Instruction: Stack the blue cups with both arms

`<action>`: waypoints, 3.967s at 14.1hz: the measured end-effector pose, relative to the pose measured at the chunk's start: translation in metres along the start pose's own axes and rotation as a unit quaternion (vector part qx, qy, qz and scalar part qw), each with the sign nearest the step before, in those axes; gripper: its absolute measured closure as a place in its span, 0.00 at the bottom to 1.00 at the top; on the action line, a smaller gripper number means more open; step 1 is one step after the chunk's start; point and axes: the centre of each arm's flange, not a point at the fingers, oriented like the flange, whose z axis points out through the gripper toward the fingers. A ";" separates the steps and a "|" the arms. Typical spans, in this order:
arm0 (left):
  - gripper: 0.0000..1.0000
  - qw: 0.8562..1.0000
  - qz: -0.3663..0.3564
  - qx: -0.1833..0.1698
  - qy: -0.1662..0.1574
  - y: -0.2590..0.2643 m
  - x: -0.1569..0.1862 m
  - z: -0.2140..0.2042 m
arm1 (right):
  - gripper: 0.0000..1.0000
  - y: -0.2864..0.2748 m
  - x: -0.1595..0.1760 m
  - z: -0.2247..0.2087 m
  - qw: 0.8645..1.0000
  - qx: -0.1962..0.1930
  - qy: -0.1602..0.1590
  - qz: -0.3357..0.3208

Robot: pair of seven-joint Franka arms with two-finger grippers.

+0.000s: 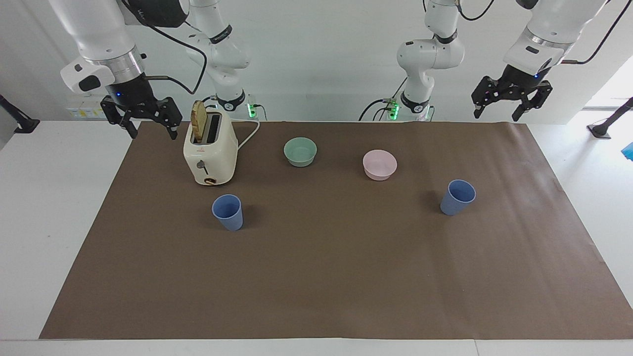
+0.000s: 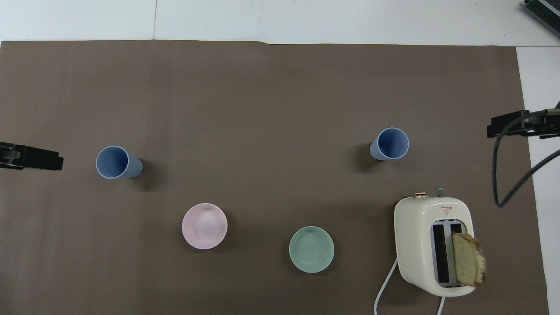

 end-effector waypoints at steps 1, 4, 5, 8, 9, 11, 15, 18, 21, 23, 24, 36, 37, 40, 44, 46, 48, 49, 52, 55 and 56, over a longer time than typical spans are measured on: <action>0.00 1.000 0.000 0.000 0.000 0.000 0.000 0.000 | 0.00 0.000 0.000 0.000 1.000 0.000 0.000 0.000; 0.00 1.000 0.000 0.000 -0.003 0.000 -0.001 0.002 | 0.00 0.001 0.000 0.000 1.000 0.000 0.000 0.001; 0.00 1.000 0.000 0.000 -0.003 0.000 -0.001 0.003 | 0.00 0.002 0.000 0.000 1.000 0.000 0.000 0.001; 0.00 1.000 0.000 0.000 -0.004 0.000 -0.001 0.003 | 0.00 0.002 0.000 0.000 1.000 0.000 0.000 0.001; 0.00 1.000 0.000 0.000 -0.004 0.000 -0.001 0.003 | 0.00 0.002 0.000 0.000 1.000 0.000 0.000 0.001; 0.00 1.000 0.000 0.000 -0.004 0.000 -0.001 0.003 | 0.00 0.002 0.000 0.000 1.000 0.000 0.000 0.001; 0.00 1.000 0.000 0.000 -0.004 0.000 -0.001 0.003 | 0.00 0.002 0.000 0.000 1.000 0.000 0.000 0.001; 0.00 1.000 0.000 0.000 -0.004 0.000 -0.001 0.004 | 0.00 0.002 0.000 0.000 1.000 0.000 0.000 0.001; 0.00 1.000 0.001 -0.001 -0.005 0.001 -0.001 0.004 | 0.00 0.002 0.000 0.000 1.000 0.000 0.000 0.001; 0.00 1.000 0.002 -0.001 -0.007 0.002 -0.001 0.007 | 0.00 0.002 0.000 0.000 1.000 0.000 0.000 0.001; 0.00 1.000 0.002 -0.001 -0.008 0.002 -0.001 0.007 | 0.00 0.002 0.000 0.000 1.000 0.000 0.000 0.001; 0.00 0.999 -0.042 -0.004 0.002 -0.039 0.012 0.039 | 0.00 0.002 0.000 0.000 1.000 0.000 0.000 0.001; 0.00 0.999 -0.049 -0.006 0.002 -0.047 0.017 0.058 | 0.00 0.002 0.000 0.000 1.000 0.000 0.000 0.001; 0.00 0.998 -0.059 -0.007 0.001 -0.058 0.028 0.111 | 0.00 0.002 0.000 0.000 1.000 0.000 0.000 0.001; 0.00 0.997 -0.071 -0.010 -0.014 -0.061 0.034 0.164 | 0.00 0.002 0.000 0.000 1.000 0.000 0.000 0.001; 0.00 0.996 -0.083 -0.010 -0.015 -0.067 0.037 0.187 | 0.00 0.002 0.000 0.000 1.000 0.000 0.000 0.001; 0.00 0.996 -0.091 -0.011 -0.020 -0.076 0.036 0.211 | 0.00 0.002 0.000 0.000 1.000 0.000 0.000 0.001; 0.00 0.995 -0.093 -0.011 -0.023 -0.078 0.034 0.224 | 0.00 0.002 0.000 0.000 1.000 0.000 0.000 0.001; 0.00 0.995 -0.095 -0.011 -0.022 -0.079 0.032 0.260 | 0.00 0.002 0.000 0.000 1.000 0.000 0.000 0.001; 0.00 0.995 -0.095 -0.013 -0.033 -0.078 0.031 0.279 | 0.00 0.002 0.000 0.000 1.000 0.000 0.000 0.001; 0.13 0.995 -0.095 -0.014 -0.035 -0.077 0.030 0.282 | 0.00 0.002 0.000 0.000 1.000 0.000 0.000 0.001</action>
